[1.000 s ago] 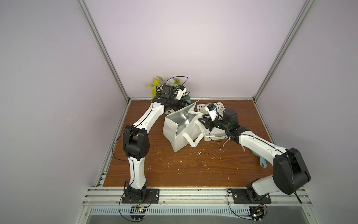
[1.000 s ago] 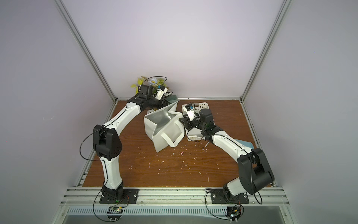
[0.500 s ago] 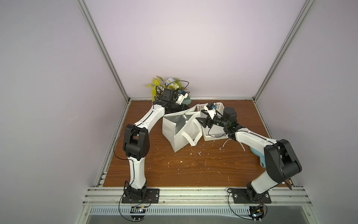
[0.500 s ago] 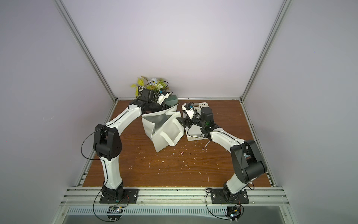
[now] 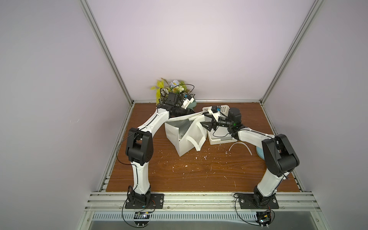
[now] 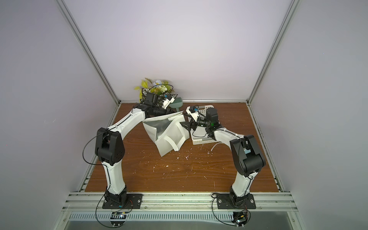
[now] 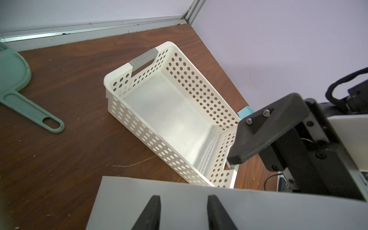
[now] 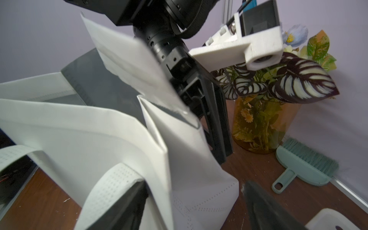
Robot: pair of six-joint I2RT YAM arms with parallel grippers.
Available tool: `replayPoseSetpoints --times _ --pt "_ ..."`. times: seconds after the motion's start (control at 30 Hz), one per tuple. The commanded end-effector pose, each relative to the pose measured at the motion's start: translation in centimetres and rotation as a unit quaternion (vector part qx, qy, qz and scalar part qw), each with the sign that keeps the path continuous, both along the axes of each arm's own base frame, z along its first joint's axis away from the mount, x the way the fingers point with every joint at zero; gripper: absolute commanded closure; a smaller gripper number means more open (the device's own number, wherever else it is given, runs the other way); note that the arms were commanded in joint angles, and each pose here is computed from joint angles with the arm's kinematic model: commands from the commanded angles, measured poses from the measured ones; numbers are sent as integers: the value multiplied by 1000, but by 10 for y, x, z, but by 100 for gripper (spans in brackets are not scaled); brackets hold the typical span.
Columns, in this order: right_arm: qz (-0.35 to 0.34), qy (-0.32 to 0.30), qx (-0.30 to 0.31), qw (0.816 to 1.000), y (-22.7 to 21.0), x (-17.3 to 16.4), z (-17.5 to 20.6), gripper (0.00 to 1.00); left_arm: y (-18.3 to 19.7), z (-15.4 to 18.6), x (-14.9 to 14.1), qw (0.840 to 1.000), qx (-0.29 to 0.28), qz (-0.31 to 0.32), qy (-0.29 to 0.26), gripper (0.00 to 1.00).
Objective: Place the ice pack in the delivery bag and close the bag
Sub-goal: Close the delivery bag at the center of the board.
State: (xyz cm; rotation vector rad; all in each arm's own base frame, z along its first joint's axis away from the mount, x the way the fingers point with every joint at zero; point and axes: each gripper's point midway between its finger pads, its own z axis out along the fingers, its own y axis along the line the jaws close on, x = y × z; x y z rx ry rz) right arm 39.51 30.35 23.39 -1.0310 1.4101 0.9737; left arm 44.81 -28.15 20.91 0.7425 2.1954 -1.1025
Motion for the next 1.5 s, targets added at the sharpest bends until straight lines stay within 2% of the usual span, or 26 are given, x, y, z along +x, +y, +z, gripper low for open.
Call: replayPoseSetpoints --times 0.0,0.2,0.47,0.63,0.8,1.03,1.13,1.47 --pt "43 -46 33 997 9 -3 34 18 -4 15 -13 1000 -13 -13 -1 60" --pt "76 -51 49 995 16 -3 41 25 -3 15 -12 1000 -11 -8 1 61" --pt "132 -25 67 989 24 -11 40 32 1 13 -5 1000 4 13 -5 60" --pt "152 -20 77 985 29 -21 42 32 9 19 6 999 16 38 -18 61" --pt "162 -17 77 984 35 -24 38 33 38 17 15 997 20 80 -5 61" --pt "169 -13 77 983 40 -25 34 33 54 5 1 995 40 89 3 62" --pt "174 -7 73 982 43 -25 29 33 56 -2 -6 995 44 84 14 74" --pt "165 -10 64 984 44 -21 21 28 35 -12 -24 998 27 45 41 79"
